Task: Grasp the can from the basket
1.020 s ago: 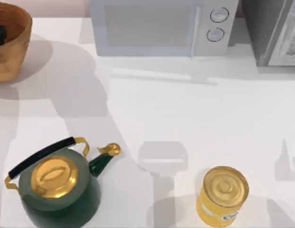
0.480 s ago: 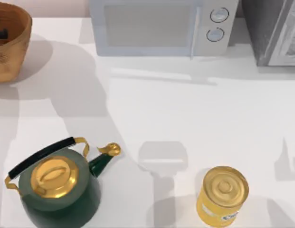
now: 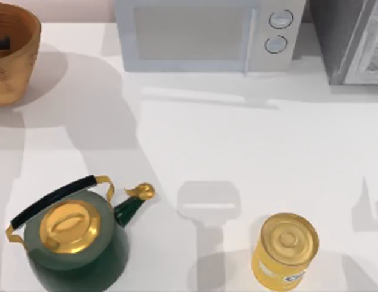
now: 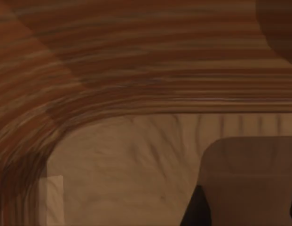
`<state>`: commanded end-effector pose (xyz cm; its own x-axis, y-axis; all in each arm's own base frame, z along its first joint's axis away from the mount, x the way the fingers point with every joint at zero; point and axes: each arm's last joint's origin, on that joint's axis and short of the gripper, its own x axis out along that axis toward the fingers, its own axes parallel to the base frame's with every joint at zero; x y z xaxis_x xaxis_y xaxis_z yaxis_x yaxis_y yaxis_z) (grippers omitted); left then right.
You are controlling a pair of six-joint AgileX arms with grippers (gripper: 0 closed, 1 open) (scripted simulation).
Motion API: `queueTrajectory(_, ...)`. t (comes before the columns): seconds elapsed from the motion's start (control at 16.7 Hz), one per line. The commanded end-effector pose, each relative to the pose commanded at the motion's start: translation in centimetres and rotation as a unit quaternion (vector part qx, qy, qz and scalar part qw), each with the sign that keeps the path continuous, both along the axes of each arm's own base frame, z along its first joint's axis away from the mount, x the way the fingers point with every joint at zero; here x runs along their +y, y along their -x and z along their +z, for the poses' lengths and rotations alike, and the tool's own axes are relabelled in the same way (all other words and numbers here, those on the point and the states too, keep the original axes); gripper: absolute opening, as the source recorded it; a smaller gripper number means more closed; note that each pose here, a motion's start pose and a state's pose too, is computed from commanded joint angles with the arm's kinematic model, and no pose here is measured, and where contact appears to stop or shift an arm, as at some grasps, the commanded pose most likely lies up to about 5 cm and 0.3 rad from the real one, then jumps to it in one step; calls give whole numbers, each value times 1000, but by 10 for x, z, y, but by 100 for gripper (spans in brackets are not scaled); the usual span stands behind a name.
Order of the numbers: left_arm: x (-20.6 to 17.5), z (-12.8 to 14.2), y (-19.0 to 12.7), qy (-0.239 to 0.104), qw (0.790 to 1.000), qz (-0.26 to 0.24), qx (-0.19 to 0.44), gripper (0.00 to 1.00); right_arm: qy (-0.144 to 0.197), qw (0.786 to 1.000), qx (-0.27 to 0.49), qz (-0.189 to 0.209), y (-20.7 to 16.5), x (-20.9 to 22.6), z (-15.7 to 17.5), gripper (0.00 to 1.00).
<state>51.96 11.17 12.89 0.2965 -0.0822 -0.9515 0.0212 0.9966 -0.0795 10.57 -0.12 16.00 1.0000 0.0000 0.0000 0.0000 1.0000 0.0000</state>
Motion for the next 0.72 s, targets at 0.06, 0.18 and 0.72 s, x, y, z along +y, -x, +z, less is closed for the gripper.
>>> queueTrajectory(0.06, 2, 18, 0, -6, 1000, 1, -19, 0, 0, 1000, 0, 0, 0, 0, 0, 100)
queueTrajectory(0.18, 3, 20, 1, -7, 1000, 3, -22, 0, 0, 1000, 0, 0, 0, 0, 0, 100)
queueTrajectory(0.72, -15, 143, 80, -58, 981, 51, -176, 0, 0, 1000, 0, 0, 0, 0, 0, 100)
